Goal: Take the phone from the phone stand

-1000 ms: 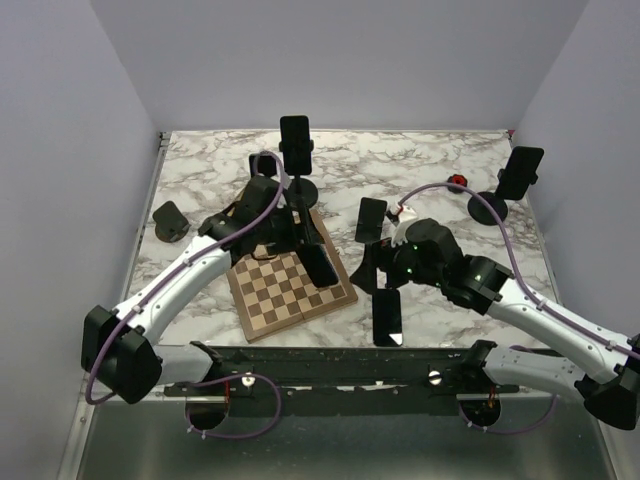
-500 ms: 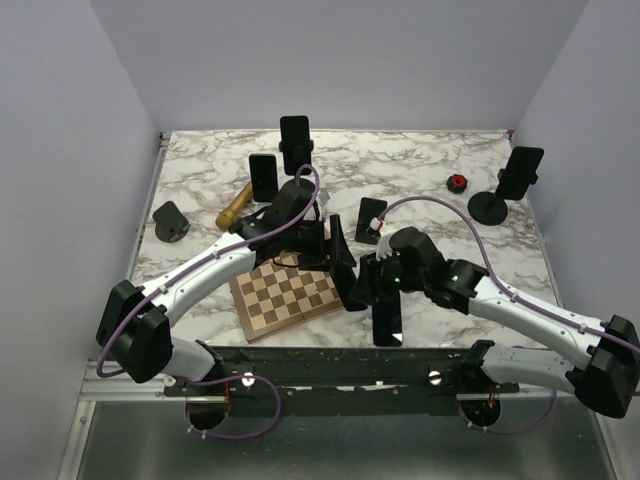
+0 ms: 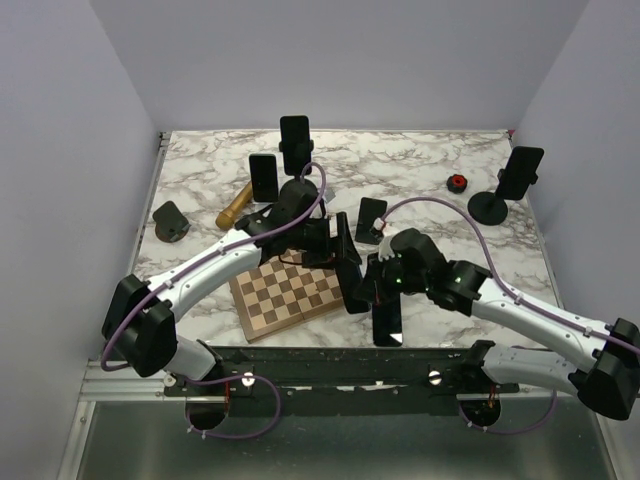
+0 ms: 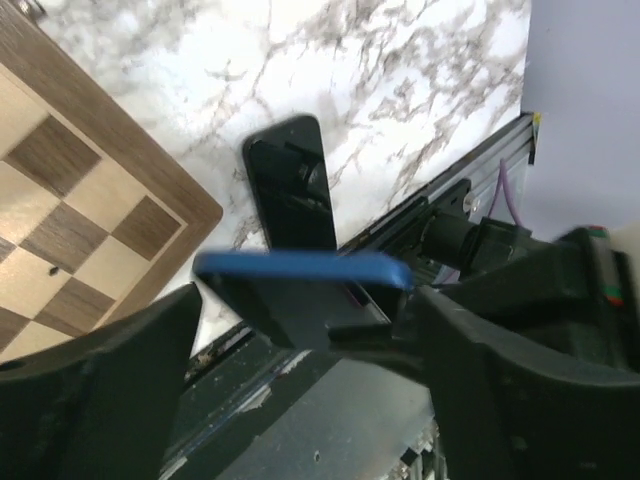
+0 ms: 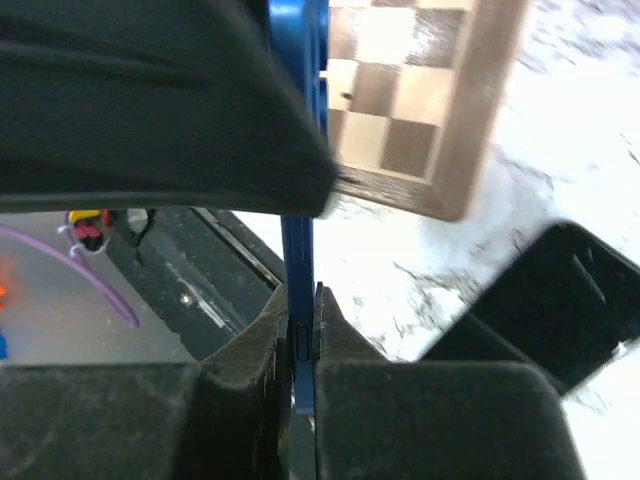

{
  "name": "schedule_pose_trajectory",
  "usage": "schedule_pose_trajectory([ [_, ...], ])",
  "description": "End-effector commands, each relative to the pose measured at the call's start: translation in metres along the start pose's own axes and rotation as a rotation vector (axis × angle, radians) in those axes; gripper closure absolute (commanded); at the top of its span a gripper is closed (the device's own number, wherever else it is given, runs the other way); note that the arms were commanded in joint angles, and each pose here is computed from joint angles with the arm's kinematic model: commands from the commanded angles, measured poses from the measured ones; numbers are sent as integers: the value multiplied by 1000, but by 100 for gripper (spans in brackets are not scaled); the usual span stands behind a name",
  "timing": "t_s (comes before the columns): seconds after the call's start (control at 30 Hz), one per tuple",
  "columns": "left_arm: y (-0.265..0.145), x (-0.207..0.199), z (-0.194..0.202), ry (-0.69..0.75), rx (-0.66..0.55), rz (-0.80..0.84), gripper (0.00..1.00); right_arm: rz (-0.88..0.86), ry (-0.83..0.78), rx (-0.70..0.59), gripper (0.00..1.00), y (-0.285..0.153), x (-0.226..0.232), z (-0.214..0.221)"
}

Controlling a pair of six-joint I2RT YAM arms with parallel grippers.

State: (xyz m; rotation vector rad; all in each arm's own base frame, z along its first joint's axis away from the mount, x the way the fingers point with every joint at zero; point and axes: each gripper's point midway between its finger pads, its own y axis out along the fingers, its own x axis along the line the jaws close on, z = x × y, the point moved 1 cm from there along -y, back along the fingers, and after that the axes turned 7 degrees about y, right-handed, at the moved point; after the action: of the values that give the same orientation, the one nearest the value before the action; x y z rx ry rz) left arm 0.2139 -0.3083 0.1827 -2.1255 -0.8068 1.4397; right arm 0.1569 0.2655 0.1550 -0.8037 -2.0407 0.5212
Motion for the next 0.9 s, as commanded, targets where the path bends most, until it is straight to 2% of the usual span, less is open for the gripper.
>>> schedule_pose_trajectory([
  [0.0, -39, -20, -42, 77, -184, -13, 1, 279, 129, 37, 99, -15, -45, 18],
  [0.17, -81, -4, -68, 123, -329, -107, 1, 659, 274, 91, 99, -43, -94, 40],
  [0.43, -132, 18, -85, 192, -471, -180, 1, 910, 315, 94, 98, -74, -129, 59],
  [0.57, -136, 23, -85, 257, -472, -198, 1, 895, 320, 164, 98, -63, -132, 75],
  [0.67, -135, 29, -83, 291, -459, -214, 1, 795, 320, 163, 97, -50, -123, 74],
  [0.87, -131, 43, -80, 296, -446, -220, 1, 748, 314, 177, 95, -43, -121, 80],
])
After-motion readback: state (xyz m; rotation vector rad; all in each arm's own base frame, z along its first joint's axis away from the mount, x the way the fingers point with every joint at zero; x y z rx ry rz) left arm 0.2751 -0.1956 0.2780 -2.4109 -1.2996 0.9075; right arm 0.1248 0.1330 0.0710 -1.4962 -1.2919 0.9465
